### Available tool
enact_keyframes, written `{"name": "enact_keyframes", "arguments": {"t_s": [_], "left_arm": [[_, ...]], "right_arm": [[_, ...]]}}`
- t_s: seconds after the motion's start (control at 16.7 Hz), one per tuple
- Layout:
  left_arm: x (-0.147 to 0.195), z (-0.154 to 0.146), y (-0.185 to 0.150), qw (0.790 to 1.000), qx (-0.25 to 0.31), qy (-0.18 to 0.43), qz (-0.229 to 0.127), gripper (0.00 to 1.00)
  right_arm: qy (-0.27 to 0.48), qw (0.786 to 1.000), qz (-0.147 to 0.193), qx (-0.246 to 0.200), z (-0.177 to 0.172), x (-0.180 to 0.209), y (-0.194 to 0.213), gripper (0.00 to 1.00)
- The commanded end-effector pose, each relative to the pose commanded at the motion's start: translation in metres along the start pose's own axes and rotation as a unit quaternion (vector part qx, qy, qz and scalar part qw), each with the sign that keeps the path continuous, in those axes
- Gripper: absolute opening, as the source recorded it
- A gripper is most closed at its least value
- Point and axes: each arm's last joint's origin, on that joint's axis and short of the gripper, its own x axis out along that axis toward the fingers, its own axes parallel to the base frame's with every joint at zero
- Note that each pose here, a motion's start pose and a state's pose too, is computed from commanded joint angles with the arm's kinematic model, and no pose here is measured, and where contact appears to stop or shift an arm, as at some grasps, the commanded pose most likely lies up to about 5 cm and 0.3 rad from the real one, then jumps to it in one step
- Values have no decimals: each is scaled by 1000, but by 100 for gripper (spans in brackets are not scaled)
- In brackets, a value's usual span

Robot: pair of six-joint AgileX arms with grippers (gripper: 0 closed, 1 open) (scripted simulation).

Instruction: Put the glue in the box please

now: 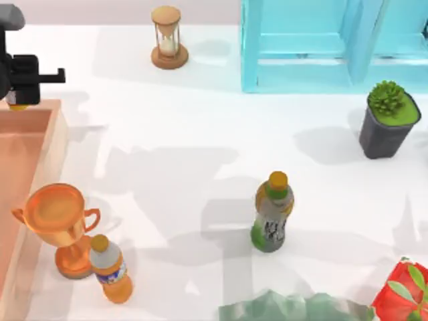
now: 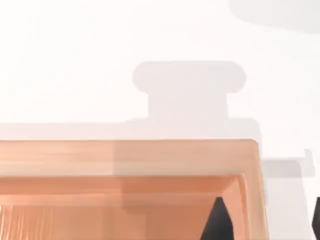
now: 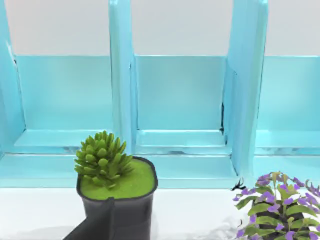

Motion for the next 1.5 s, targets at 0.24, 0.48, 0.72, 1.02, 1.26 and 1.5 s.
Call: {"name": "enact_keyframes", "arguments": {"t_s": [0.24, 0.48, 0.72, 1.02, 1.26, 1.5], "left_arm": [[-57, -62, 80, 1000, -7, -24, 2, 0], [-90, -116, 102, 999, 3, -54, 2, 0], [-95, -128, 104, 998, 9, -63, 1, 0], [-90, -128, 103, 998, 10, -59, -1, 0], [-66, -126, 105, 998, 14, -62, -3, 0], [-40, -130, 107, 998, 12, -69, 4, 0]], "right_arm": [[0, 1000, 0, 0, 0, 0, 0, 100], [0, 1000, 0, 0, 0, 0, 0, 100], [0, 1000, 0, 0, 0, 0, 0, 100], [0, 1000, 0, 0, 0, 0, 0, 100], [0, 1000, 0, 0, 0, 0, 0, 100], [0, 1000, 0, 0, 0, 0, 0, 100]]}}
